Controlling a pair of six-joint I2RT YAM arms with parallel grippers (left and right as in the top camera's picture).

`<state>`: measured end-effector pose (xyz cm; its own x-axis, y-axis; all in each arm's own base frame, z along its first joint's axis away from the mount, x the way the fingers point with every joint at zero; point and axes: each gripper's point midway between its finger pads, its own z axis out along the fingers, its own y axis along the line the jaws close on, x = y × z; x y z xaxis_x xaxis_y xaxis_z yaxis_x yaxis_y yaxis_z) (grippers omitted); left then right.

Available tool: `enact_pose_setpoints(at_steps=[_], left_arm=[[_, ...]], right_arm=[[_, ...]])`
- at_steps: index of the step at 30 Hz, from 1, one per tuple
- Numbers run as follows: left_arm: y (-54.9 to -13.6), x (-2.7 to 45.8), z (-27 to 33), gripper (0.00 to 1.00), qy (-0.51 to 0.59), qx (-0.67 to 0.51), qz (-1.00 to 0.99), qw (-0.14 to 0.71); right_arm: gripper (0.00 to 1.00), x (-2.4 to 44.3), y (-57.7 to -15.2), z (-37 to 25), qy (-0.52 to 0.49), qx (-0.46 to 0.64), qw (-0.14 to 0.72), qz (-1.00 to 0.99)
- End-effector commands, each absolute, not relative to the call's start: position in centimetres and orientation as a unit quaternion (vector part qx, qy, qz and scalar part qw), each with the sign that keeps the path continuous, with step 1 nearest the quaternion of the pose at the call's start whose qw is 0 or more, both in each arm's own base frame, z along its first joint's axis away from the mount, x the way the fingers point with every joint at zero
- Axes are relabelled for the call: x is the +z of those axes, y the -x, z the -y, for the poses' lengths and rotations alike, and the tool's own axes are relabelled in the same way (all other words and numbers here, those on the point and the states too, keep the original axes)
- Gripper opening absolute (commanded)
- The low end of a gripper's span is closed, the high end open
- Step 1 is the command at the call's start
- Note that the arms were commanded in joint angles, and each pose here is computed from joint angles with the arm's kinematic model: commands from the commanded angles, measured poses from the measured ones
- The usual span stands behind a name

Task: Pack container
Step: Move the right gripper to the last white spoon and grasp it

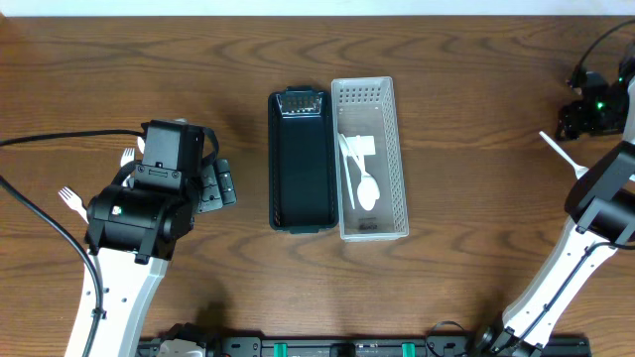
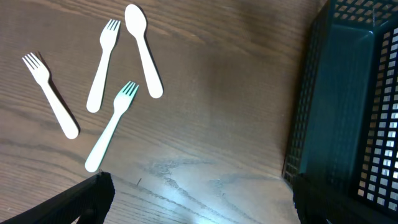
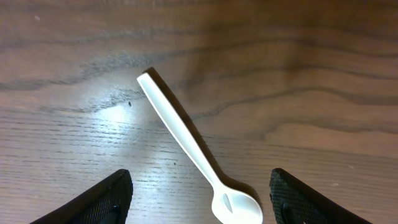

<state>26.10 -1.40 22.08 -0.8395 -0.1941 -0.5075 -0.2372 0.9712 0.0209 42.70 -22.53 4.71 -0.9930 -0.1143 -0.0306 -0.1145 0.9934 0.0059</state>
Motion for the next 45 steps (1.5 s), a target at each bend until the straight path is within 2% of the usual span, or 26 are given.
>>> enact_pose_setpoints(at_steps=[1,12,17,20,25,28,35,39,43,45], left_arm=[[-26.4,22.7,1.2,0.94,0.120,0.043,-0.955,0.269],[-26.5,22.7,1.2,0.94,0.121,0.042,-0.954,0.271],[-26.5,22.7,1.2,0.94,0.121,0.043,-0.954,0.271],[-26.5,22.7,1.2,0.94,0.121,0.043,-0.954,0.271],[-26.5,22.7,1.2,0.94,0.121,0.043,-0.954,0.271],[-26.5,22.7,1.2,0.94,0.121,0.043,-0.954,0.271],[-26.5,22.7,1.2,0.94,0.121,0.043,-0.954,0.271],[-26.5,22.7,1.2,0.94,0.121,0.042,-0.954,0.271],[-26.5,22.7,1.2,0.95,0.121,0.043,-0.954,0.271],[-26.5,22.7,1.2,0.95,0.121,0.043,-0.954,0.271]], right_arm=[[0.73,3.6,-42.0,23.2,0.058,0.002,0.000,-0.998],[0.70,-0.6,-38.3,23.3,0.041,0.026,-0.054,-0.997],[0.68,-1.4,-38.2,23.3,0.031,0.020,-0.055,-0.998],[0.60,-1.5,-38.2,23.2,0.032,0.020,-0.056,-0.998],[0.28,-1.5,-38.3,23.2,0.020,0.019,-0.055,-0.998],[0.15,-1.5,-38.3,23.2,0.018,0.019,-0.055,-0.998],[0.01,-1.5,-38.9,22.7,-0.013,0.015,-0.049,-0.999],[0.01,-0.4,-40.5,20.8,-0.048,0.029,-0.026,-0.998],[0.01,3.8,-43.0,18.2,-0.052,0.017,0.015,-0.998],[0.01,7.3,-44.7,15.9,-0.049,0.013,0.056,-0.997]])
